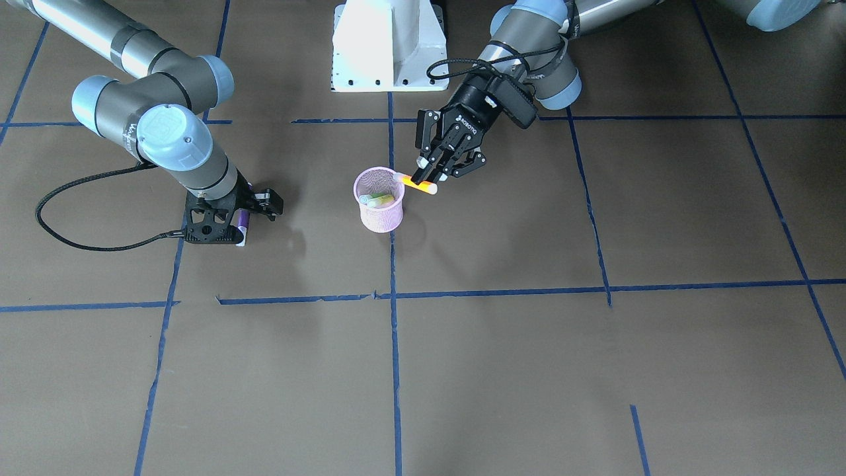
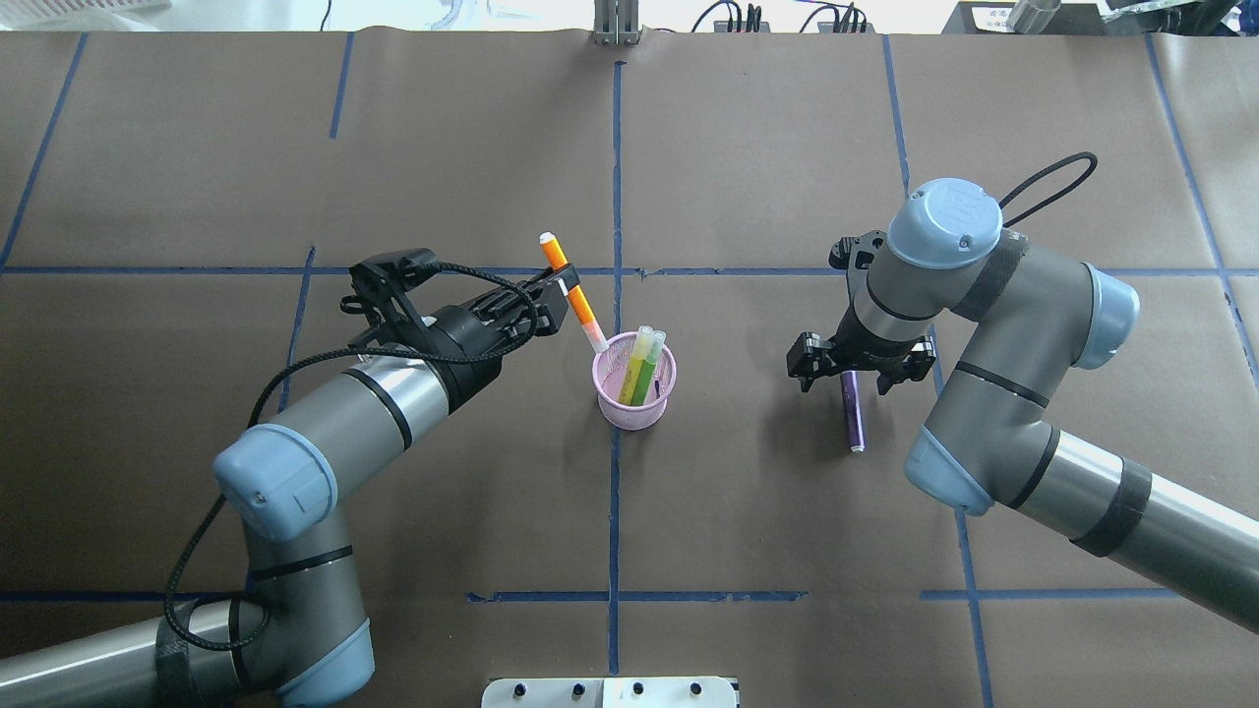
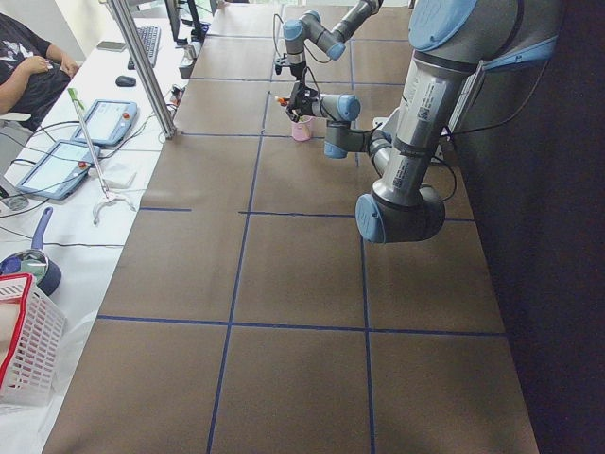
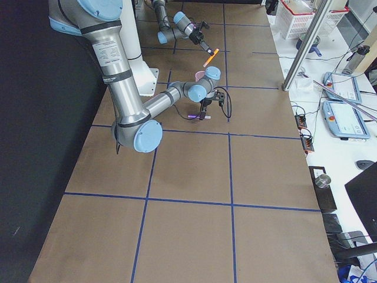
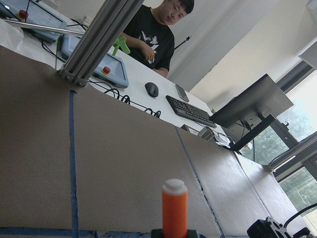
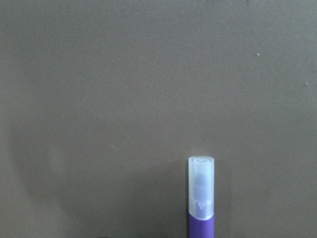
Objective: Collect pens into pen holder
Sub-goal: 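Lower the orange pen into the pink cup with the left gripper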
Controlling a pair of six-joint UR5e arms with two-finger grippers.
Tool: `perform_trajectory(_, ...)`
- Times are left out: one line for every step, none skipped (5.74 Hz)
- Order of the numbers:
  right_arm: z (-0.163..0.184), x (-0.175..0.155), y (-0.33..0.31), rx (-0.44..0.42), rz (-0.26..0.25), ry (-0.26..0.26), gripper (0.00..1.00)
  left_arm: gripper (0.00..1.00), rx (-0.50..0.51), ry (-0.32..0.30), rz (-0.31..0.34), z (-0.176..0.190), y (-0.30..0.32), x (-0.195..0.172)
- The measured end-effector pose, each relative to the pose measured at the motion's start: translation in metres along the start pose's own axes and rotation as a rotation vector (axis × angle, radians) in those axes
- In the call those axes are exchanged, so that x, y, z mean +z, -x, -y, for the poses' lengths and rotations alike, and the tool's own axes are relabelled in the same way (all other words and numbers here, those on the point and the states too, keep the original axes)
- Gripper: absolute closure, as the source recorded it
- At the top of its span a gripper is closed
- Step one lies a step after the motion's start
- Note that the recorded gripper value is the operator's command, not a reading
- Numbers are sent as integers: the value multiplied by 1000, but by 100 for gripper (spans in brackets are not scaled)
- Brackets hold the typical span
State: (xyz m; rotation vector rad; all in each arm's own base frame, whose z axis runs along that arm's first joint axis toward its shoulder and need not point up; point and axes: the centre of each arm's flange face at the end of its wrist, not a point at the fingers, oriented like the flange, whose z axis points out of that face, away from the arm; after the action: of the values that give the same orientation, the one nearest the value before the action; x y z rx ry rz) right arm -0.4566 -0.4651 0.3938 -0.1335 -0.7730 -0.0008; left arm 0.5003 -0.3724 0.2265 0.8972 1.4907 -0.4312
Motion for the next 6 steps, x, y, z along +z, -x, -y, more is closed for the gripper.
perform_trajectory(0,-2,1,-2,3,-2,0,100,35,-12,5,-6,-3,1)
perform_trajectory(-1,-3,2,-3,6,-3,0,100,69,-22,11,-14,-7,4)
perform_trajectory(-1,-4,3,-4,8,-3,0,100,93,-25,22,-28,-9,9)
perform_trajectory(-1,-4,3,-4,8,-3,0,100,105,-24,32,-38,-10,15)
perform_trajectory(-1,-5,4,-4,9,-4,0,100,108,-24,34,-42,-12,19)
perform_trajectory(-1,-5,4,-5,10,-4,0,100,111,-23,37,-44,-12,21)
